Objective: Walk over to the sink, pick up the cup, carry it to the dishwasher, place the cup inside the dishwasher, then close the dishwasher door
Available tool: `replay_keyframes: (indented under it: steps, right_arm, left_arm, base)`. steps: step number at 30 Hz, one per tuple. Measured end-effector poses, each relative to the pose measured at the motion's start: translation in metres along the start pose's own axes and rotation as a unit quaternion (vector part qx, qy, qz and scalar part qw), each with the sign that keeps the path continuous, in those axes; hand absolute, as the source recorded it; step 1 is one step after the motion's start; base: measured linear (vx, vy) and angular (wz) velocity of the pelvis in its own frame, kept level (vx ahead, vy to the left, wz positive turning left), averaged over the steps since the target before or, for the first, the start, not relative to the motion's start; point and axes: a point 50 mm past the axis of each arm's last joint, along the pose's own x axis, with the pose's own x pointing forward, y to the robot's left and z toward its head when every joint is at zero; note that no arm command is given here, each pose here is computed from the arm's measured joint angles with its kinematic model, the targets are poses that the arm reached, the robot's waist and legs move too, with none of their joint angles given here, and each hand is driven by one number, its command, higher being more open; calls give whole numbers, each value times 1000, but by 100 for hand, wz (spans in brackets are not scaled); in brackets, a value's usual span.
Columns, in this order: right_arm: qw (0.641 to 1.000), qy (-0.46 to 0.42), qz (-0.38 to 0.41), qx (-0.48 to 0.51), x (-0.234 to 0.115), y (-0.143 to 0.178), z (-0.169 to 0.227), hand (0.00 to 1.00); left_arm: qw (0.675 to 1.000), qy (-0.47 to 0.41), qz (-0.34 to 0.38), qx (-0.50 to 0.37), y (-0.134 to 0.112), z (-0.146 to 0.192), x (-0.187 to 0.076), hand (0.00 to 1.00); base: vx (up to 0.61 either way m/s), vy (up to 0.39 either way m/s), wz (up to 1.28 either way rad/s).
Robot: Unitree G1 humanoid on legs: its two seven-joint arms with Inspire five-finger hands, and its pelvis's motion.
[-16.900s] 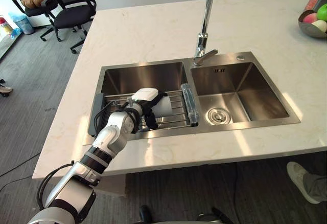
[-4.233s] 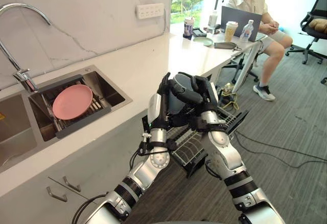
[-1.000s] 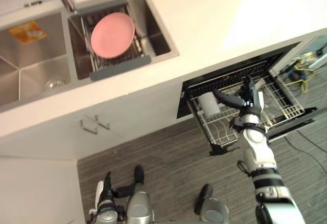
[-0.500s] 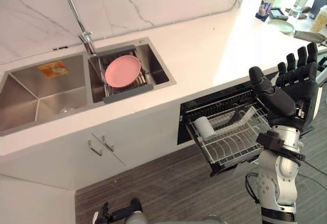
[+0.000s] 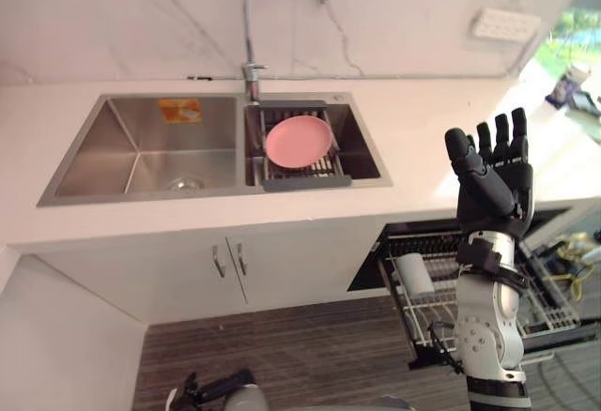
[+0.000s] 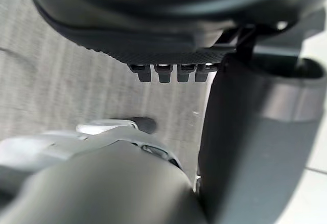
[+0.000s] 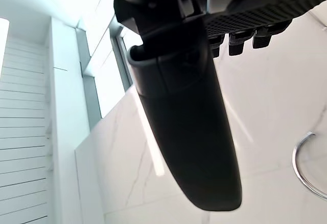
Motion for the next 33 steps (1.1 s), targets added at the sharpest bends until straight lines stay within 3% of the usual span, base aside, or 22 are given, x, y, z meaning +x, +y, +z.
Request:
replay_keyframes:
  steps: [6,12,13,19,28,33]
  right_arm:
    - [999,-10,-36,-20,-7,-22,10,100]
    - [997,-34,-58,-25,-3,-30,21,100]
    - [998,-26,-52,-35,1,-34,19,100]
    - [998,-20,-49,-34,0,-33,16,100]
    - [994,94,2,-53,-2,-15,-23,100]
    - [959,136,98,-230,11,-4,-34,100]
  left_arm:
    - [998,4,-6,62,9,7,4,100]
    - [996,3,-37,83,0,0,2,100]
    - [991,20,-54,122,1,-20,-3,100]
    - [991,24,-53,120,2,-22,-3,100]
    - [995,88,-45,-23,8,-35,-4,100]
    - [988,111,-57,-86,6,-36,-4,100]
  base:
    - [137,-79,67]
    - [190,-89,4]
    - [76,-22,-5]
    - [0,-1,4]
    - [-1,-9,20]
    - [38,-9,-3]
